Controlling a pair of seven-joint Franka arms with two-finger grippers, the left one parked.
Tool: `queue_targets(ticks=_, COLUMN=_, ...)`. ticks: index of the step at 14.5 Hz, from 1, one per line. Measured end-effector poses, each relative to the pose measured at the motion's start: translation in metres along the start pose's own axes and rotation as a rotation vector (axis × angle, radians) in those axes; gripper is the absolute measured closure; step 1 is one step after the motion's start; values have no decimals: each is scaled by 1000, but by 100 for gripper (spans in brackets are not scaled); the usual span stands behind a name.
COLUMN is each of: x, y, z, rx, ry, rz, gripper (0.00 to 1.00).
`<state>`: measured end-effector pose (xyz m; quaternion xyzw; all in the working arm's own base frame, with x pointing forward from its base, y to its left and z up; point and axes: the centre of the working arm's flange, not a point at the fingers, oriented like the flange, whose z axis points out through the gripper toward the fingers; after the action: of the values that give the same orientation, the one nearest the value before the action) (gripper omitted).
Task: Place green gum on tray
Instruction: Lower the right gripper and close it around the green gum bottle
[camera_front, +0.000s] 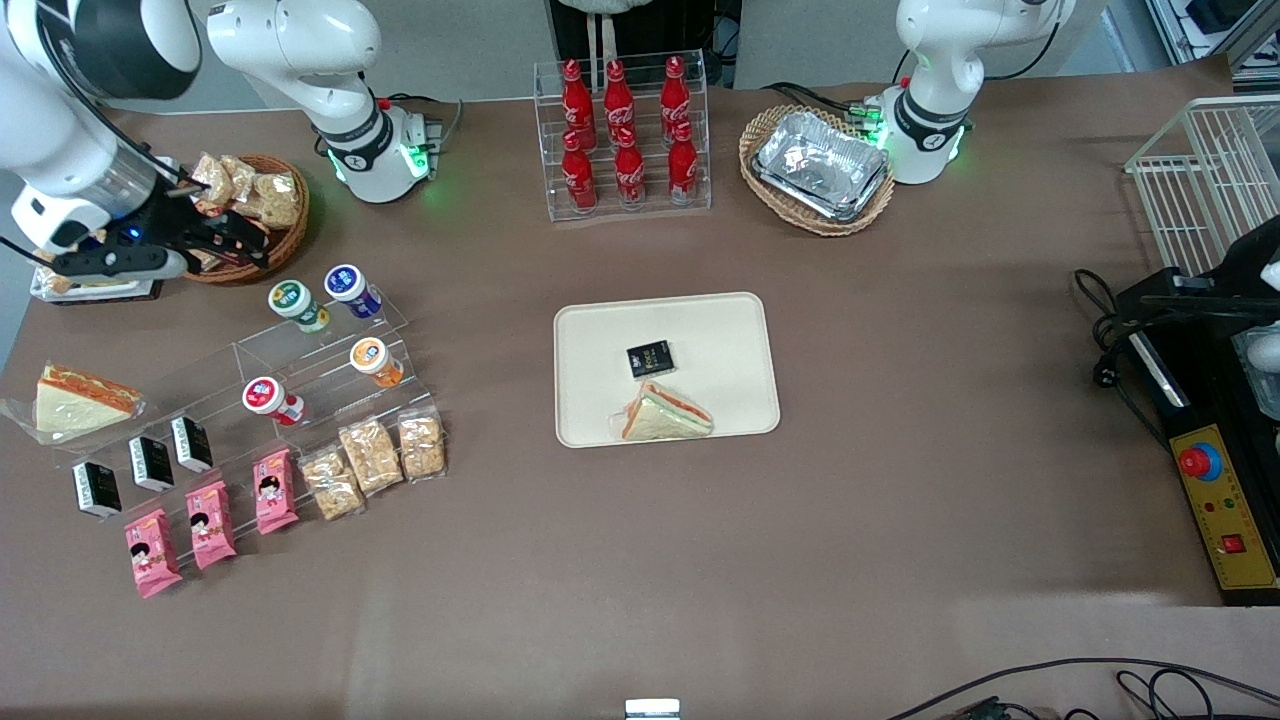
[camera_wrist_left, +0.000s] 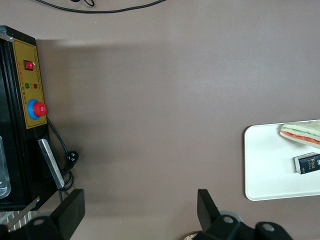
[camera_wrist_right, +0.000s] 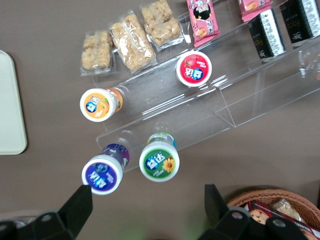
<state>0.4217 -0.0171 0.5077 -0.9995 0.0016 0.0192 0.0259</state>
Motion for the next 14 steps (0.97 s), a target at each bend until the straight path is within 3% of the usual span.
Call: queue_targets(ticks=14, x=-5, y=8, z=115, rx=-2, ry=-54, rz=15, gripper=0)
